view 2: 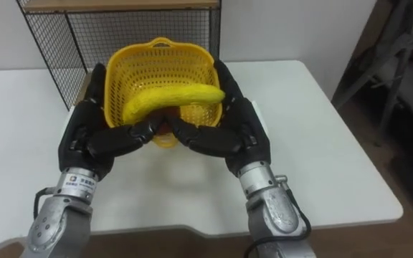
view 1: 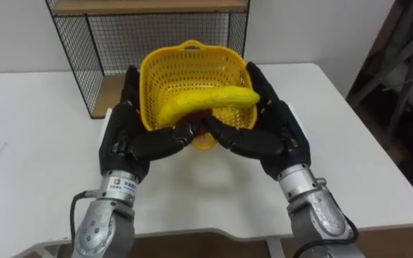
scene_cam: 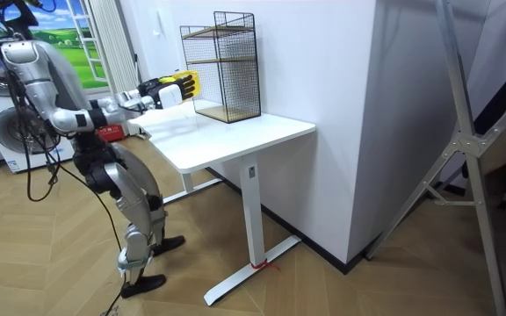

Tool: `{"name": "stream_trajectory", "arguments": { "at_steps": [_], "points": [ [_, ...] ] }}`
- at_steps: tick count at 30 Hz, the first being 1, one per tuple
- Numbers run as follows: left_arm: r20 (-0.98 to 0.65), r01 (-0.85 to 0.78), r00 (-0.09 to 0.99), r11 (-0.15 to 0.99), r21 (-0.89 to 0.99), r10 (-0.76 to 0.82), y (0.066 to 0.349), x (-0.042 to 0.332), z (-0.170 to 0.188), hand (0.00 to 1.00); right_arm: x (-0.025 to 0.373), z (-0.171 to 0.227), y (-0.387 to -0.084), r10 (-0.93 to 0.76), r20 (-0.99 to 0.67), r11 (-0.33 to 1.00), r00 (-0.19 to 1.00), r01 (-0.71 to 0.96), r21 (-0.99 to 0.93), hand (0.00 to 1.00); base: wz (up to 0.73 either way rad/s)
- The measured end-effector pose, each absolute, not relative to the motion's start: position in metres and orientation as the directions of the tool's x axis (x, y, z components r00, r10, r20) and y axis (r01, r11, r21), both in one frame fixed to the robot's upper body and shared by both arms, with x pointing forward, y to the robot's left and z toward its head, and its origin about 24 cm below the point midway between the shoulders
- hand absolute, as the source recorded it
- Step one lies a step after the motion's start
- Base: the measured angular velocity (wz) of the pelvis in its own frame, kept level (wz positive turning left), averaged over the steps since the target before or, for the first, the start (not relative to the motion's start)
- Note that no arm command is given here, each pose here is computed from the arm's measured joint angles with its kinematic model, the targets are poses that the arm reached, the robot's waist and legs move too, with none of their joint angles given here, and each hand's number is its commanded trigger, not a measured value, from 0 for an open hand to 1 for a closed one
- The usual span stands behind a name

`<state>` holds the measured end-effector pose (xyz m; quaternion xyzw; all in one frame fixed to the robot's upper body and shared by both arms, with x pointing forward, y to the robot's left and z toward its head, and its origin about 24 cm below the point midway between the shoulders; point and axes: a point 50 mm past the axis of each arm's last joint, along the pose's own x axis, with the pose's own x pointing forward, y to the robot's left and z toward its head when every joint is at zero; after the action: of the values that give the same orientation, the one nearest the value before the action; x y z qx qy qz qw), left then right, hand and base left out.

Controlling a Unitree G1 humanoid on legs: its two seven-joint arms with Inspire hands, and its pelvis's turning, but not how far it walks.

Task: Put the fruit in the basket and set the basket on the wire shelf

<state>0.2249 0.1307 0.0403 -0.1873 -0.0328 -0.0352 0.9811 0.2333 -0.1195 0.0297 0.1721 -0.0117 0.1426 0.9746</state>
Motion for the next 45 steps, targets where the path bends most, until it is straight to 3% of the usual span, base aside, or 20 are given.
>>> {"name": "stream_trajectory", "arguments": {
  "at_steps": [22, 45],
  "points": [
    [0.087, 0.093, 0.994, 0.924, -0.371, -0.065, 0.129, 0.226, 0.042, 0.00, 0.234, 0.032, -0.122, 0.259, 0.089, 0.907, 0.962, -0.274, 0.319, 0.00, 0.09],
    [0.019, 0.070, 0.998, 0.936, -0.346, -0.067, 0.129, 0.228, 0.037, 0.00, 0.255, 0.019, -0.121, 0.263, -0.018, 0.928, 0.965, -0.248, 0.279, 0.00, 0.01]
  ]
}}
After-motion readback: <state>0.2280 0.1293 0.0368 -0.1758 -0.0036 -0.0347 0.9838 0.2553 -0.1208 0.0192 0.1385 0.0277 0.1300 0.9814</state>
